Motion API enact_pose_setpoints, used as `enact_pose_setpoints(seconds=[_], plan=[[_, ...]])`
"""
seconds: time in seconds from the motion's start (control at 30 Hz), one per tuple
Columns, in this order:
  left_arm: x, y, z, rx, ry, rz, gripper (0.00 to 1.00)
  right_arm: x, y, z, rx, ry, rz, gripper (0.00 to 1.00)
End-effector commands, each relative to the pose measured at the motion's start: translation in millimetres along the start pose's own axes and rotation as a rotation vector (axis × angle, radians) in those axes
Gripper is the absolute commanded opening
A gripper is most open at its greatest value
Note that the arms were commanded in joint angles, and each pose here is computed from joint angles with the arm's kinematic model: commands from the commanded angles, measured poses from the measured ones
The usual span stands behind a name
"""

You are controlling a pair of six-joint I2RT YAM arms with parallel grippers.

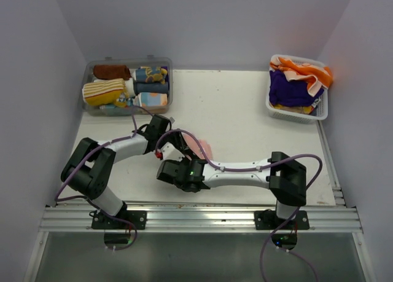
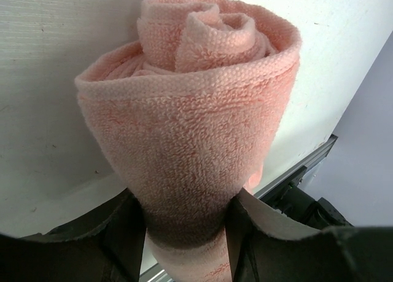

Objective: Roll the towels
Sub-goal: Roll the towel

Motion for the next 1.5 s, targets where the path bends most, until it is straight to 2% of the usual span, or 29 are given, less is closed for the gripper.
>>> enact_pose_setpoints(seconds=[0.0,0.1,0.17,0.23,0.3,0.4,0.47,0.5,0.57,0.67,0.9,1.07,1.13,1.17,1.2,1.47], plan=[[0.2,1.1,8.5,-0.073,0.017,-0.027,0.51,-4.8,-10.6,2.8,0.058,0.036,-0.043,0.81],[1.2,0.9,9.6,-0.077,0.02,-0.025,0.51,11.9,-30.8,11.7,0.072,0.055,-0.018,0.8],[2.4,1.4,10.6,-0.079,0.021,-0.025,0.51,19.6,-37.7,10.0,0.111,0.066,-0.001,0.77],[4.7,2.2,11.6,-0.081,0.02,-0.024,0.51,24.0,-39.3,9.9,0.112,0.049,-0.005,0.56],[5.7,3.2,11.6,-0.078,0.018,-0.023,0.51,24.8,-34.0,6.3,0.079,0.024,-0.01,0.4],[5.6,6.2,8.4,-0.059,0.0,-0.02,0.54,22.5,-32.2,4.7,0.013,-0.045,-0.007,0.24],[5.7,9.0,7.2,-0.052,-0.005,-0.019,0.62,10.5,-29.8,-1.8,-0.05,-0.134,-0.03,0.2],[3.8,12.6,5.5,-0.047,-0.015,-0.028,0.65,18.9,-31.0,-0.5,-0.114,-0.153,0.009,0.19],[2.4,17.6,4.3,-0.044,-0.019,-0.033,0.73,6.6,-30.2,-9.3,-0.18,-0.251,-0.008,0.18],[-3.7,28.0,0.0,-0.026,-0.027,-0.062,0.79,4.7,-30.9,-17.8,-0.277,-0.349,0.01,0.18],[-14.3,44.9,-16.8,0.021,-0.083,-0.097,0.8,13.7,-35.7,-33.8,-0.521,-0.625,0.078,0.19],[-10.0,36.9,-14.6,0.052,-0.107,-0.051,0.81,11.6,-40.6,-45.6,-0.63,-0.794,0.062,0.19],[-6.0,31.2,-14.2,0.083,-0.115,-0.026,0.82,21.5,-42.3,-50.0,-0.671,-0.863,0.093,0.19],[-4.9,29.0,-14.4,0.092,-0.117,-0.017,0.82,17.1,-41.7,-50.4,-0.705,-0.885,0.067,0.19],[-3.1,25.0,-13.1,0.094,-0.121,-0.003,0.82,25.7,-41.4,-49.6,-0.728,-0.912,0.099,0.19],[-5.3,10.1,-17.9,0.155,-0.146,0.04,0.82,38.1,-45.9,-53.7,-0.831,-1.013,0.11,0.18]])
Point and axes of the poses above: each gripper's point midway between its finger pads, its own y axis back along the fingers, its own z axis along the line the jaws close on, x = y × z, the point moved 6 cm from there along y, back along the fingers, and after that the axes turned 11 degrees about -y, right-handed, at the moved point
